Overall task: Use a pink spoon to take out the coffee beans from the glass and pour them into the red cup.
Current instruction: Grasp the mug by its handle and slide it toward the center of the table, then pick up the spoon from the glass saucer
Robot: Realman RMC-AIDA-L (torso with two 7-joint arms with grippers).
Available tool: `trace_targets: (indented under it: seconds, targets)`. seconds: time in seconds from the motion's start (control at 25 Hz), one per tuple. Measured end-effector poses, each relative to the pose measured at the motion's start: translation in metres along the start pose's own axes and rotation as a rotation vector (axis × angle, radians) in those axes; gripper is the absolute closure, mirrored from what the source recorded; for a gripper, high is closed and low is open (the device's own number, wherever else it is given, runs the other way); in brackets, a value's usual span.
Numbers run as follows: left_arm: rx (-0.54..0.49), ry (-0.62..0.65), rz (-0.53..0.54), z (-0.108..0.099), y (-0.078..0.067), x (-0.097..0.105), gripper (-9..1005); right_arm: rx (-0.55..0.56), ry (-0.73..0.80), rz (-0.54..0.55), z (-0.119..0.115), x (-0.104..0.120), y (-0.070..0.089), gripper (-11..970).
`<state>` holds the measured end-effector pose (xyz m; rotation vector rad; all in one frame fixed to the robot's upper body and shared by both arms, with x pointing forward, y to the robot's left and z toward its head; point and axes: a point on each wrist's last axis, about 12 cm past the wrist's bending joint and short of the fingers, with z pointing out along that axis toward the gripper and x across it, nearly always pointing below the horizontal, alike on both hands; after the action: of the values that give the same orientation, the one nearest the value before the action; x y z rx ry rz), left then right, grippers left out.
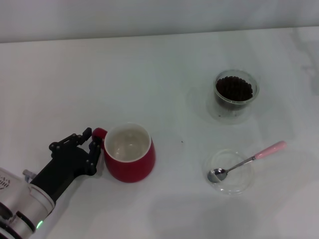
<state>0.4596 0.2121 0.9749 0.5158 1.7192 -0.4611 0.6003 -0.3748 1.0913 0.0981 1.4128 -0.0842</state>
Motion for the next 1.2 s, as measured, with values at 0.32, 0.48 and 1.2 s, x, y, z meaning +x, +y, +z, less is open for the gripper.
trace_targets:
  seconds: [0.32, 0.48, 1.2]
  targets:
    - [-0.007, 0.000, -0.005, -0.001, 0.001, 0.000, 659, 0.003, 0.000, 0.002, 0.000, 0.000, 0.000, 90]
    - [-0.009, 0.000, -0.007, -0.002, 0.001, 0.001, 547, 0.002, 0.000, 0.005, 0.000, 0.000, 0.001, 91]
    - [-0.173, -0.175, -0.138, -0.055, -0.002, 0.006, 430, 0.010, -0.001, 0.016, -0.001, 0.000, 0.000, 91]
